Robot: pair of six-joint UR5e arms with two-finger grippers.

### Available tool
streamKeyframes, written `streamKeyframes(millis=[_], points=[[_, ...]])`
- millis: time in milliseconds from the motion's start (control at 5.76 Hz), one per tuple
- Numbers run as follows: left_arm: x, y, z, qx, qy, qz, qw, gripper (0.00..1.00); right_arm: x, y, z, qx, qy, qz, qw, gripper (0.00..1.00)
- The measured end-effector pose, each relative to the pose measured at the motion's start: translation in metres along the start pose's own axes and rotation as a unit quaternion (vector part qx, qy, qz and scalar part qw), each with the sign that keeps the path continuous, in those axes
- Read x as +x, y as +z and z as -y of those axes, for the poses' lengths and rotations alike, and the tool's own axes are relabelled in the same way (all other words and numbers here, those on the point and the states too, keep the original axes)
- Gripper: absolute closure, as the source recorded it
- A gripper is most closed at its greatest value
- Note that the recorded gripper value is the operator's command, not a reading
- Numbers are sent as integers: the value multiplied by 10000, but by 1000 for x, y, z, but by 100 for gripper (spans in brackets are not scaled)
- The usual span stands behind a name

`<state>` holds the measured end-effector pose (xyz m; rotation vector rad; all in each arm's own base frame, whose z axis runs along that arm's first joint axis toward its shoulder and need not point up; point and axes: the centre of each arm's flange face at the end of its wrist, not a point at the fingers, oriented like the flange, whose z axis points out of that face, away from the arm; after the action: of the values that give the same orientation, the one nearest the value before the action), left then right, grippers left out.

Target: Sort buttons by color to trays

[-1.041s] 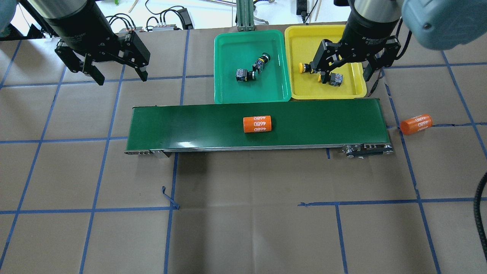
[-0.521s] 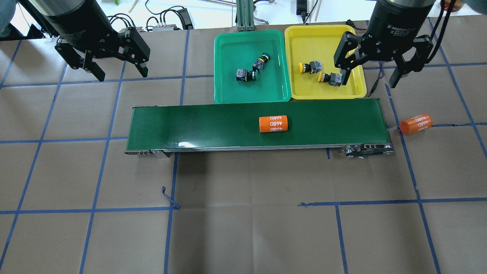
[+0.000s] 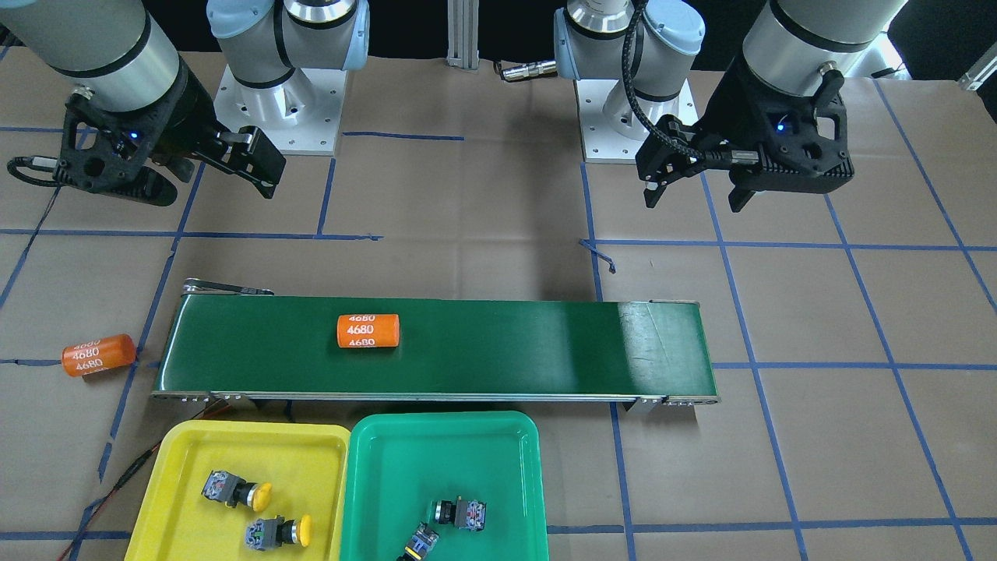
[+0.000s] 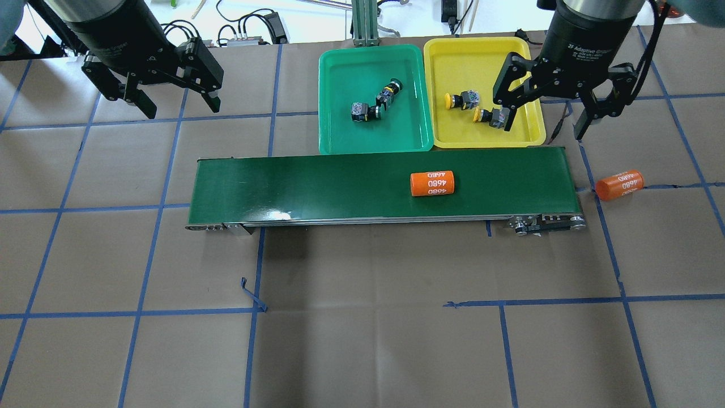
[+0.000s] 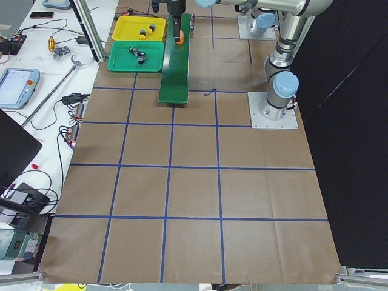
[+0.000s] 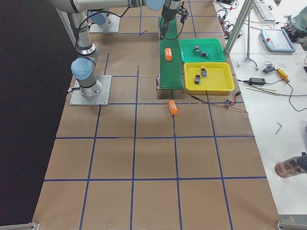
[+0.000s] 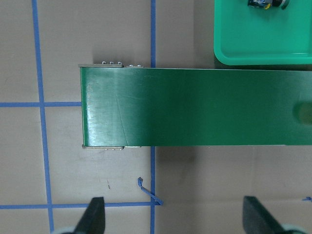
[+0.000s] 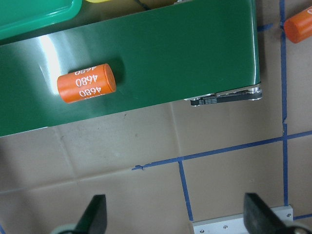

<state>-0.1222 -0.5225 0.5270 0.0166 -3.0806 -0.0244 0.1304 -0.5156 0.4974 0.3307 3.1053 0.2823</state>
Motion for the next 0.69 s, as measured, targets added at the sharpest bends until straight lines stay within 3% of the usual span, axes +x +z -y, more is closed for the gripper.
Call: streamKeyframes(millis=[347,694], points=[[0,0,0,7,1,5,10000,2,-6,1,4,133,236,-16,9996,0],[0,0,0,12,2,6,10000,2,-15,3,7,282,152,-96,9994,0]])
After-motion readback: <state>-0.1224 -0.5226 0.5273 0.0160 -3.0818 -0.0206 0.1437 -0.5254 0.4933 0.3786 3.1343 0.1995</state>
